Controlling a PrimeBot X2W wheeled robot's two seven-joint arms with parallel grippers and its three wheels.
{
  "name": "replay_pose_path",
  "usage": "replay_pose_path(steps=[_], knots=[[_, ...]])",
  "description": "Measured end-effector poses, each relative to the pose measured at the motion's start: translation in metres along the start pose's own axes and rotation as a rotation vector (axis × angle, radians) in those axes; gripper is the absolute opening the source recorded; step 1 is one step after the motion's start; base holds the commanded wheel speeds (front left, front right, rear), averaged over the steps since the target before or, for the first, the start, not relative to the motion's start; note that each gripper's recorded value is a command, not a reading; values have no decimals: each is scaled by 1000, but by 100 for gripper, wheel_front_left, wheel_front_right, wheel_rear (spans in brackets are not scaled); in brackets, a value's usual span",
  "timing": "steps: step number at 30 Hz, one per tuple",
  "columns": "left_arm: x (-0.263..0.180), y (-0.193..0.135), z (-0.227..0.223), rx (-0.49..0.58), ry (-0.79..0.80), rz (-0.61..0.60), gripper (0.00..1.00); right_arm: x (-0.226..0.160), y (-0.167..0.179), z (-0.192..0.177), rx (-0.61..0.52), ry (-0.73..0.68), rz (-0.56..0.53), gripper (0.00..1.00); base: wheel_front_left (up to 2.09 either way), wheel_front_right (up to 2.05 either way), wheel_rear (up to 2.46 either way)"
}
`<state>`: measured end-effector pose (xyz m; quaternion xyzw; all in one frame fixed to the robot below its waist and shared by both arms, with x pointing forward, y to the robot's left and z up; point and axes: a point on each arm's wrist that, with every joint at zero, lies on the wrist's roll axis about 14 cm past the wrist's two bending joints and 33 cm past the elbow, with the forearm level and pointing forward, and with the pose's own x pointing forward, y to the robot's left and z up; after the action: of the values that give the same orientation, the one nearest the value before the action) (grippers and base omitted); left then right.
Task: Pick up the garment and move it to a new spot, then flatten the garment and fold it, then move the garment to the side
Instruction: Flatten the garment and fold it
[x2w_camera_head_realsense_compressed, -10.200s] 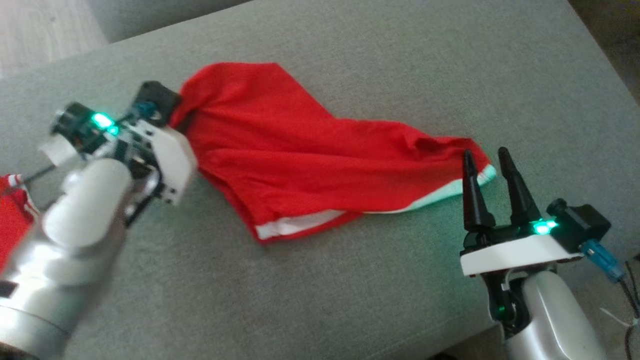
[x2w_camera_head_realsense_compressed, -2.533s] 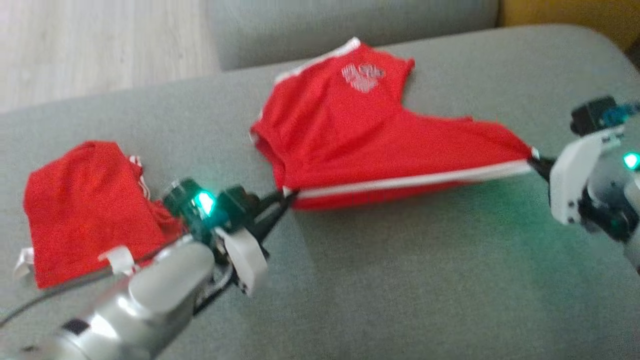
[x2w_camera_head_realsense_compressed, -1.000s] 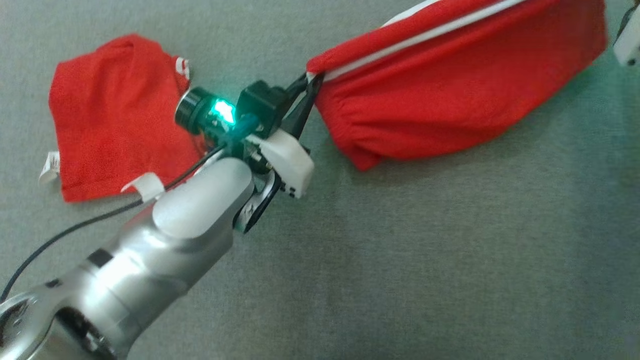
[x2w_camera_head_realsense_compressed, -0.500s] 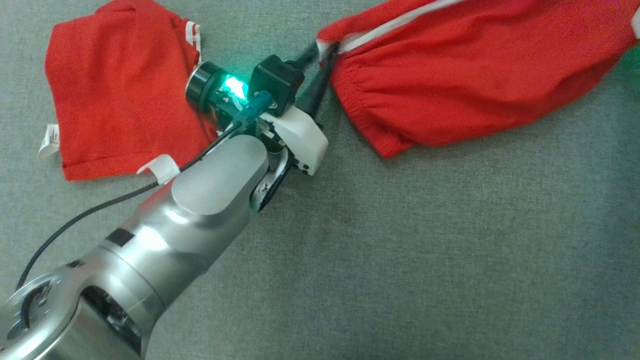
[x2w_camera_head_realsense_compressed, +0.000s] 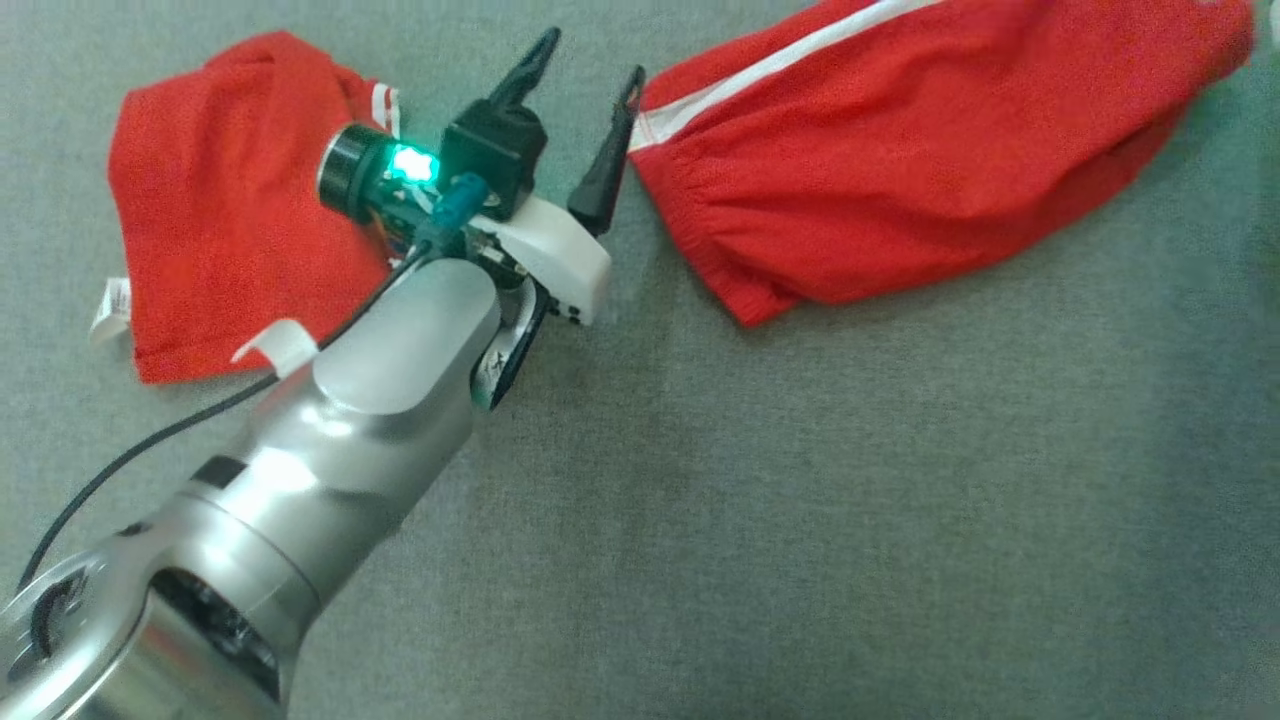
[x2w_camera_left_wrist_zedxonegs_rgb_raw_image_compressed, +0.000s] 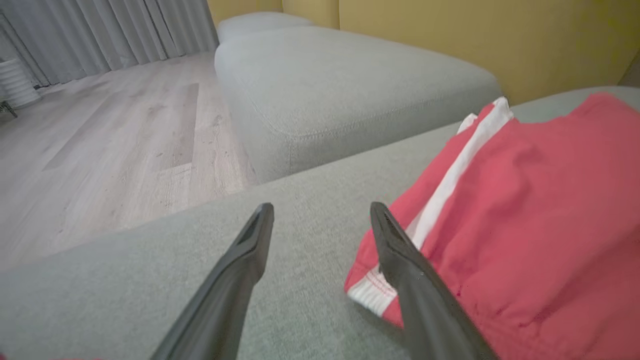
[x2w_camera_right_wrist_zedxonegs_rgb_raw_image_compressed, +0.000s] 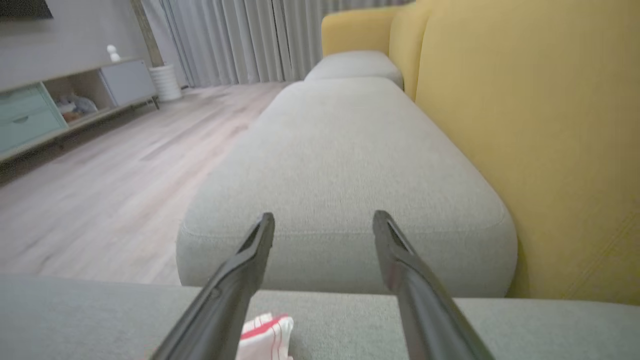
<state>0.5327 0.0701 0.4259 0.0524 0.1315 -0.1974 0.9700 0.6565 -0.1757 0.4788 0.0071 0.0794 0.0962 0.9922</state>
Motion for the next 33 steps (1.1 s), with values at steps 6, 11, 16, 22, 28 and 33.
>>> replay_pose_path(steps=[6,11,16,22,28,33], knots=[[-15,7,57,-77,-160,72,100,-32,2,48,68,-179,0,100,0,0,0],[-44,15,107,-129,-332,124,100,-68,16,77,100,-295,37,100,0,0,0],[-79,16,107,-177,-388,175,100,-114,37,69,168,-346,45,100,0,0,0],[-108,6,75,-204,-347,197,100,-163,58,28,221,-299,19,100,0,0,0],[-133,-9,36,-280,-286,207,100,-207,67,-13,266,-227,-39,100,0,0,0],[-140,-10,22,-283,-265,208,100,-222,65,-40,290,-169,-70,100,0,0,0]])
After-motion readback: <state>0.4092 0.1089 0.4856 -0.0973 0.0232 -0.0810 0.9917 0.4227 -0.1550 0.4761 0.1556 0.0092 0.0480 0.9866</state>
